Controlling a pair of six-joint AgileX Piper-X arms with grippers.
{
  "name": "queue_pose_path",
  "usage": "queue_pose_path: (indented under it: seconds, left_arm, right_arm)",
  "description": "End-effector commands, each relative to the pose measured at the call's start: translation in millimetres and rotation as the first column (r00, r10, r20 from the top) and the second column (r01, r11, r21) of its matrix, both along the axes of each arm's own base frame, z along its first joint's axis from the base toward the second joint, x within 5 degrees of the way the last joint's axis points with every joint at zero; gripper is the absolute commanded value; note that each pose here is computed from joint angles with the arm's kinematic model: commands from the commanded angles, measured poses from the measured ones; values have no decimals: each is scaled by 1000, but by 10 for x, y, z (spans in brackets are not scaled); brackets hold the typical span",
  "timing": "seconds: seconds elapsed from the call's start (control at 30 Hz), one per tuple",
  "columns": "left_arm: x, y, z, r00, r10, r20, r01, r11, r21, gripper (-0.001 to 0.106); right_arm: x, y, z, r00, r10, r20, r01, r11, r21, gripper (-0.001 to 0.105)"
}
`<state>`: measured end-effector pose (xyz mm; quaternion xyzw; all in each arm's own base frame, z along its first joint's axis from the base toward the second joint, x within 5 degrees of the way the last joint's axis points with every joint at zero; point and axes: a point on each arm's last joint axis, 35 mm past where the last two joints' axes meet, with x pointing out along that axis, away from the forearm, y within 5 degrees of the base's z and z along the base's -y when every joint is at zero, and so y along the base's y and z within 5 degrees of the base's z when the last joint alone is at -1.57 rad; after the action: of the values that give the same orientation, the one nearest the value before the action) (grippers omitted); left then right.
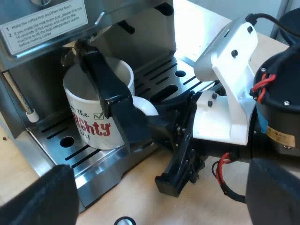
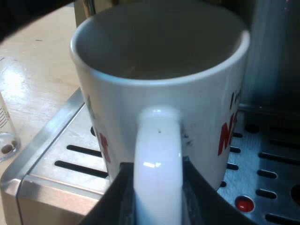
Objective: Remove mug from coffee machine
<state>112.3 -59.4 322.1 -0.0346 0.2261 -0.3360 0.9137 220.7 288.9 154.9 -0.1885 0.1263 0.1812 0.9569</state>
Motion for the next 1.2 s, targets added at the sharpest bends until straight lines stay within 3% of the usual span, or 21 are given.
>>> queue_pose_path:
  seconds: [0.03, 0.5, 0.87, 1.0, 1.2]
  left_arm:
    - [8, -8, 35, 1000, -3, 24, 3, 1000, -2, 77]
    - [8, -8, 35, 1000, -3, 24, 3, 1000, -2, 77]
    - [8, -8, 35, 1000, -3, 24, 3, 1000, -2, 77]
    - [8, -8, 35, 1000, -3, 24, 3, 1000, -2, 77]
    - [8, -8, 35, 1000, -3, 24, 3, 1000, -2, 77]
  right_arm:
    - [-39, -21, 63, 1000, 4, 15, -4, 1000, 1, 0]
    - [-295, -388, 141, 1000, 6, 14, -6, 1000, -1, 0]
    - [-637, -488, 212, 996, 87, 36, -87, 996, -13, 0]
    - [-720, -540, 235, 997, 45, 60, -43, 999, -20, 0]
    - [-756, -651, 321, 995, -30, 92, 29, 1000, 8, 0]
